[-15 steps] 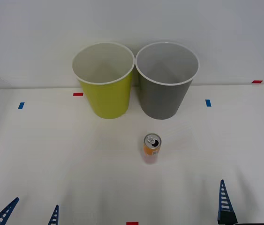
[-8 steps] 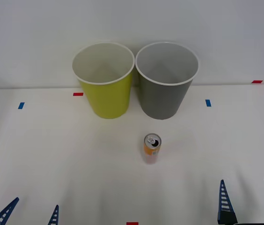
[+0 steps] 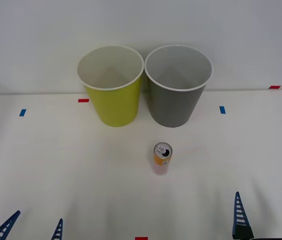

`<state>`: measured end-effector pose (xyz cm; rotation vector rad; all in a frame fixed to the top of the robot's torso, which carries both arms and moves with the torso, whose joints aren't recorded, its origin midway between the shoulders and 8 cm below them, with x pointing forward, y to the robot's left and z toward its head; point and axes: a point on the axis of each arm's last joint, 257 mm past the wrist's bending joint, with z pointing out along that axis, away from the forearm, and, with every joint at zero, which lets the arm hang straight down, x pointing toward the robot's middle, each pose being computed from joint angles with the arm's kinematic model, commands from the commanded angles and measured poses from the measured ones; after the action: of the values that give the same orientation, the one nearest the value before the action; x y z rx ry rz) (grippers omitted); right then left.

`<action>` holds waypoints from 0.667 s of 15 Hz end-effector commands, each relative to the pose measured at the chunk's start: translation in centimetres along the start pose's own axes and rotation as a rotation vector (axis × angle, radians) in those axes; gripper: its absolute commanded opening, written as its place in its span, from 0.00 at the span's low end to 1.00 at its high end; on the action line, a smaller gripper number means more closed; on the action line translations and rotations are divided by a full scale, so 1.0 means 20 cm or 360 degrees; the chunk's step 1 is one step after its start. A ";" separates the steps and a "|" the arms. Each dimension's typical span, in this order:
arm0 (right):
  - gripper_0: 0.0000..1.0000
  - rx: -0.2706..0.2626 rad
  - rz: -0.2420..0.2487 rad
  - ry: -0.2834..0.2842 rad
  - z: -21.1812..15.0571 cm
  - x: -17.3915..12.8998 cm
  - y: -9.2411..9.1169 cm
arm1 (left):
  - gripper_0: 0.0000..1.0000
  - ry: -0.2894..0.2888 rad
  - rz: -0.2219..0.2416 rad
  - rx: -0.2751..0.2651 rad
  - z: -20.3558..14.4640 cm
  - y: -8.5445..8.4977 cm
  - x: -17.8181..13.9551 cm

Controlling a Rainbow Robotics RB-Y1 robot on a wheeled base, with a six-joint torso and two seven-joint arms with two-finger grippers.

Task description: Put cans in the gray bin and PET bottles in the light green bin.

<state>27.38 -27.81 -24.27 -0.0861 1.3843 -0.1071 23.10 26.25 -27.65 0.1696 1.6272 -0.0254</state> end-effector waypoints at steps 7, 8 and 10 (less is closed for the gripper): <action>1.00 0.0000 0.0000 0.0000 0.00 0.00 0.00 | 1.00 0.0000 0.0000 0.0000 0.00 0.00 0.00; 1.00 0.0000 0.0000 0.0000 0.00 0.00 0.00 | 1.00 0.0000 0.0000 0.0000 0.00 0.00 0.00; 1.00 0.0000 0.0000 0.0000 0.00 0.00 0.00 | 1.00 0.0000 0.0000 0.0000 0.00 0.00 0.00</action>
<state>27.38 -27.81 -24.27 -0.0861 1.3843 -0.1071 23.10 26.25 -27.65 0.1696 1.6272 -0.0254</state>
